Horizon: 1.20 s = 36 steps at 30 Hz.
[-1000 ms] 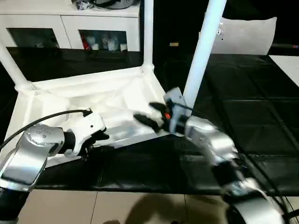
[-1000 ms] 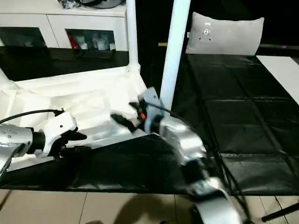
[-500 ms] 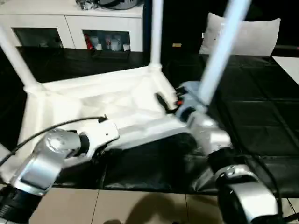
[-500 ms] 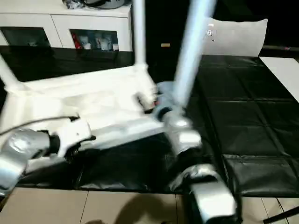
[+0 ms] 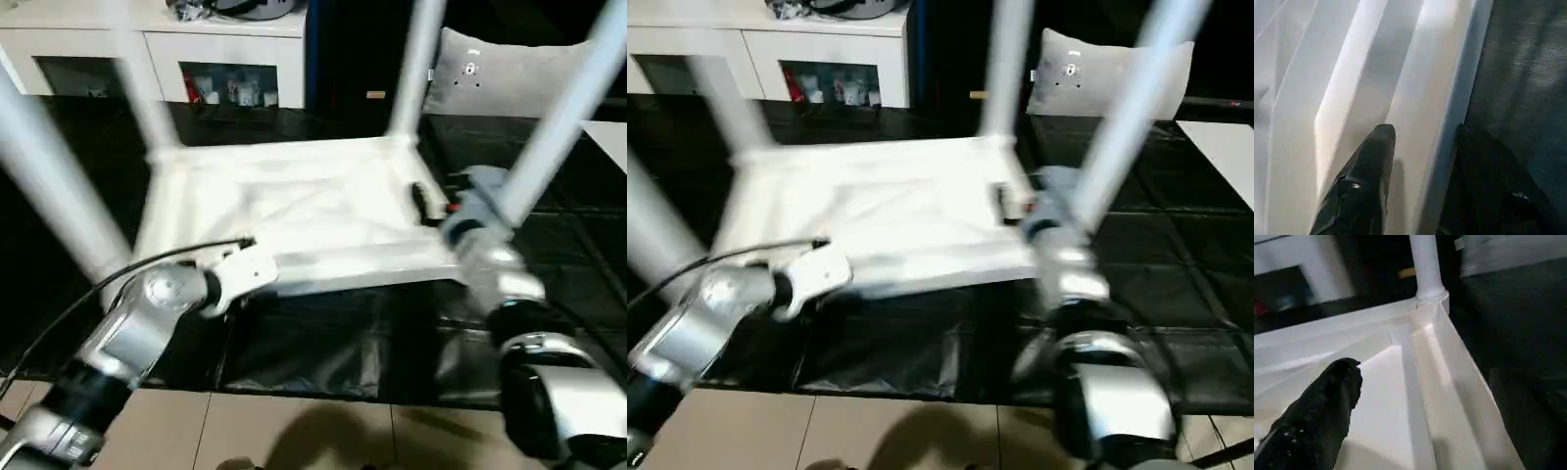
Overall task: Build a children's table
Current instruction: Rotate table base
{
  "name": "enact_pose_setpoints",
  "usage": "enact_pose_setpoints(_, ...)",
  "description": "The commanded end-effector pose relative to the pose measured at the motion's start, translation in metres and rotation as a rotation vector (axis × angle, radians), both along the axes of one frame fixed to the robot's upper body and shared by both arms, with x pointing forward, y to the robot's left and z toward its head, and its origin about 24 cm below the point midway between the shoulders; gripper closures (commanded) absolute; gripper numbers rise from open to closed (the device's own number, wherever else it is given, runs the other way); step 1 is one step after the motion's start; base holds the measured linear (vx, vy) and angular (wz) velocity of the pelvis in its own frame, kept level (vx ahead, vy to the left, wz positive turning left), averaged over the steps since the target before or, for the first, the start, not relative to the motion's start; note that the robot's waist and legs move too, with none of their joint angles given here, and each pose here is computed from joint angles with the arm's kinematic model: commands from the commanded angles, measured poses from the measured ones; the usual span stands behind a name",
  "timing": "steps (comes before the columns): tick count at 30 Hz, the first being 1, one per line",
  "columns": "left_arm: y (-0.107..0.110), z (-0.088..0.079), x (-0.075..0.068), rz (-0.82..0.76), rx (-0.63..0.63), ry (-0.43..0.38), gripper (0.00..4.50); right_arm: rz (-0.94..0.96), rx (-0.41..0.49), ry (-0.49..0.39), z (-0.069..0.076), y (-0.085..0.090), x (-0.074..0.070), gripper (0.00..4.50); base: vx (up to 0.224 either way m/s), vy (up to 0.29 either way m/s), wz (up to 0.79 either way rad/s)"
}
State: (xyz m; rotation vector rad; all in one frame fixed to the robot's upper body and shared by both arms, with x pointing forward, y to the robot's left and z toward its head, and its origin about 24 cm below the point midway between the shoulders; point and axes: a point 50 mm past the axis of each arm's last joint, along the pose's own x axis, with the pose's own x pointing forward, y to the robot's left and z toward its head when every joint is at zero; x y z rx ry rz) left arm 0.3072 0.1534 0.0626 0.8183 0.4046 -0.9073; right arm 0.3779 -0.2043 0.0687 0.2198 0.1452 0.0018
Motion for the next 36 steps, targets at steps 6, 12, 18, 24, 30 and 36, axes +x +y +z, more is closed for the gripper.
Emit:
enact_pose_setpoints(6, -0.01, 0.0, 0.021, 0.011, 0.015, -0.108, 2.25, -0.089, -0.004, 0.029, -0.012, -0.027, -0.011, 0.0, 0.0, 0.0, 0.0)
enact_pose_setpoints(12, -0.016, 0.004, 0.024, 0.126, -0.215, -0.163, 2.25, -0.041, -0.051, -0.004, -0.008, -0.03, -0.013, 0.0, 0.0, 0.0, 0.0)
enact_pose_setpoints(18, -0.01, 0.008, 0.006, 0.246, -0.481, -0.224, 2.25, 0.224, -0.138, -0.104, 0.001, 0.007, -0.013, 0.0, 0.0, 0.0, 0.0)
enact_pose_setpoints(24, 0.008, 0.006, -0.022, 0.33, -0.635, -0.273, 1.9, 0.471, -0.136, -0.202, 0.009, 0.046, -0.02, 0.0, 0.0, 0.0, 0.0)
enact_pose_setpoints(30, 0.027, 0.004, -0.045, 0.504, -0.708, -0.378, 1.45, 0.585, -0.131, -0.214, 0.005, 0.064, -0.034, 0.0, 0.0, 0.0, 0.0)
enact_pose_setpoints(36, 0.052, 0.004, -0.053, 0.758, -0.787, -0.501, 1.05, 0.639, -0.109, -0.18, -0.002, 0.068, -0.053, 0.0, 0.0, 0.0, 0.0)
